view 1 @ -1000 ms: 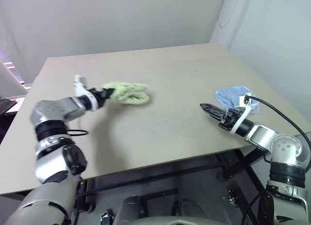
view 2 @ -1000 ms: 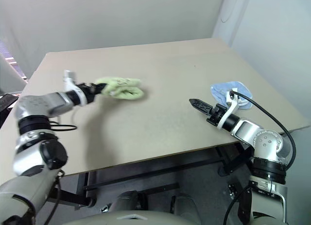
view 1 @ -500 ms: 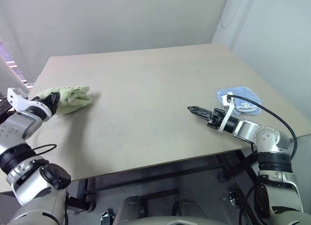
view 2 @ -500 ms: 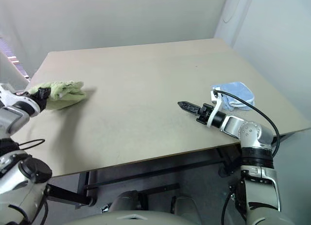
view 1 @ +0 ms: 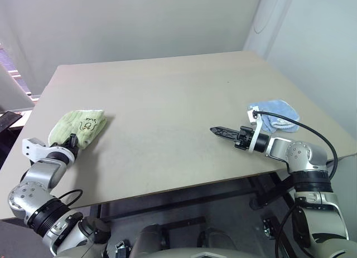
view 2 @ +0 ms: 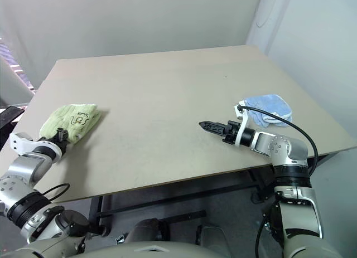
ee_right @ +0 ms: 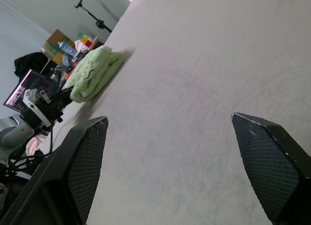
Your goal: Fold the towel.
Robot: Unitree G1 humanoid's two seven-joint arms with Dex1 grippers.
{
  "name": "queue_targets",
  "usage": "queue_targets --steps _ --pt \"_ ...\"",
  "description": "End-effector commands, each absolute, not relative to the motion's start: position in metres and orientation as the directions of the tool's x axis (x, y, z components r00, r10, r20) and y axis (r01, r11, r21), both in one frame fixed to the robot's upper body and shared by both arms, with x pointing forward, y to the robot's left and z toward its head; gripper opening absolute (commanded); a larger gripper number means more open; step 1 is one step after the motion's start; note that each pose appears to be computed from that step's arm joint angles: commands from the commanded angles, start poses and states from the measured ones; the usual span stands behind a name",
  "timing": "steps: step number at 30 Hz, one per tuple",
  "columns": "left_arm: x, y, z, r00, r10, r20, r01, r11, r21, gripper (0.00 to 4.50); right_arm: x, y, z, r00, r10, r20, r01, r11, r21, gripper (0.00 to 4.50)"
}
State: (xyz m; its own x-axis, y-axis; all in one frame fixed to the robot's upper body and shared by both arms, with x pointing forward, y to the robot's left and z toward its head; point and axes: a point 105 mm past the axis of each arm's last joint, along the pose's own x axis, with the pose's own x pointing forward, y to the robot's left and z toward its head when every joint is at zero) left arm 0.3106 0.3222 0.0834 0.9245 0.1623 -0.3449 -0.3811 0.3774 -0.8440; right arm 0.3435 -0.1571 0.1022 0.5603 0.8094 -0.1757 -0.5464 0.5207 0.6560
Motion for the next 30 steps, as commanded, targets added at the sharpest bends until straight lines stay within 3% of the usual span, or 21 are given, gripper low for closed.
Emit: queue_targets --steps 1,4,5,17,21,24,27,30 --pt "0.316 0.312 0.1 0.947 0.143 -0.289 -0.323 0.399 -0.858 0.05 0.348 -0.156 0.116 0.569 0.812 -0.133 -0.585 0.513 0.628 4.23" --pt "0.318 0.309 0.095 0.944 0.132 -0.304 -0.331 0.386 -0.861 0.05 0.346 -0.158 0.115 0.573 0.808 -0.135 -0.585 0.519 0.623 4.23" --pt "0.319 0.308 0.093 0.941 0.128 -0.313 -0.338 0.386 -0.858 0.3 0.345 -0.159 0.115 0.575 0.806 -0.14 -0.585 0.525 0.618 4.23" --pt "0.319 0.298 0.087 0.945 0.065 -0.321 -0.317 0.432 -0.845 4.47 0.336 -0.161 0.117 0.573 0.807 -0.143 -0.63 0.546 0.552 4.23" --pt "0.297 0.302 0.076 0.923 0.034 -0.384 -0.342 0.533 -0.774 4.47 0.331 -0.163 0.12 0.567 0.812 -0.139 -0.657 0.547 0.519 4.23" --pt "0.279 0.287 0.076 0.912 -0.091 -0.4 -0.246 0.66 -0.71 4.47 0.328 -0.165 0.124 0.568 0.811 -0.14 -0.675 0.556 0.484 4.23" --pt "0.262 0.26 0.091 0.892 -0.295 -0.342 0.038 0.804 -0.593 4.47 0.327 -0.17 0.133 0.593 0.796 -0.122 -0.701 0.585 0.408 4.23" --pt "0.259 0.243 0.119 0.886 -0.429 -0.177 0.345 0.864 -0.367 4.47 0.332 -0.182 0.164 0.677 0.734 0.057 -0.717 0.64 0.274 4.23"
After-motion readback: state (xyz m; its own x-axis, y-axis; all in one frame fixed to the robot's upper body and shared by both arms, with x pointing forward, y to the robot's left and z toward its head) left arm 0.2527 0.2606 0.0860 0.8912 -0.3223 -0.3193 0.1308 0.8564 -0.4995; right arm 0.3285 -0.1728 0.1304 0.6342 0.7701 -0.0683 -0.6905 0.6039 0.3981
